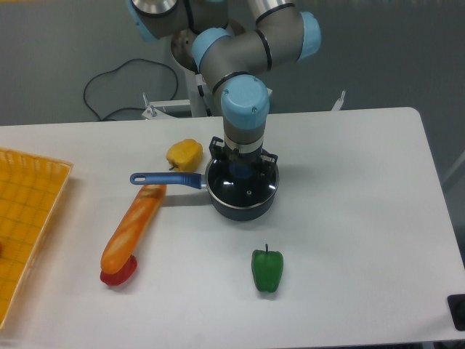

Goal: Open the lid
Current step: 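Close the gripper on the blue knob and adjust the grip, then lift the glass lid off the saucepan and carry it aside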

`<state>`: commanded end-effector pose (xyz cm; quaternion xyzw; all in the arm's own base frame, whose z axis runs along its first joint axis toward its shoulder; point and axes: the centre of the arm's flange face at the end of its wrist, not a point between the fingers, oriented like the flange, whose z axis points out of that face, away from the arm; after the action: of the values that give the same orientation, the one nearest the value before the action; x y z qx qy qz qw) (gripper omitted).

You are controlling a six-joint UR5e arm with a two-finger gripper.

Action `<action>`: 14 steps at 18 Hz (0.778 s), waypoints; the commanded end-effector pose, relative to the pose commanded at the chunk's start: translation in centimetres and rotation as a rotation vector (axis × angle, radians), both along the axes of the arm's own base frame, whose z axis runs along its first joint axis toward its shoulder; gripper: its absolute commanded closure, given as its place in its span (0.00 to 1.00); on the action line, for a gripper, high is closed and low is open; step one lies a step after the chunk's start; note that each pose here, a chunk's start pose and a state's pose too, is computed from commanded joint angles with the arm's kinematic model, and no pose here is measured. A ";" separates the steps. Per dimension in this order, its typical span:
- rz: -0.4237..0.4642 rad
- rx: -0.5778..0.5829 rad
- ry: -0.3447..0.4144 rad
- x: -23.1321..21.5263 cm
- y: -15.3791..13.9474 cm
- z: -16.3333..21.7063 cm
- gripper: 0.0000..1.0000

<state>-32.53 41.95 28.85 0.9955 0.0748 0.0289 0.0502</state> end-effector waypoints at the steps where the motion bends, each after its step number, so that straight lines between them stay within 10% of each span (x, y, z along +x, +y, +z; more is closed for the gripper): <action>1: -0.002 -0.003 -0.004 0.0 0.0 0.0 0.43; 14: -0.091 0.038 0.029 -2.1 2.5 6.0 0.47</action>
<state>-34.62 44.50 34.84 0.9990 0.0295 0.0134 0.0316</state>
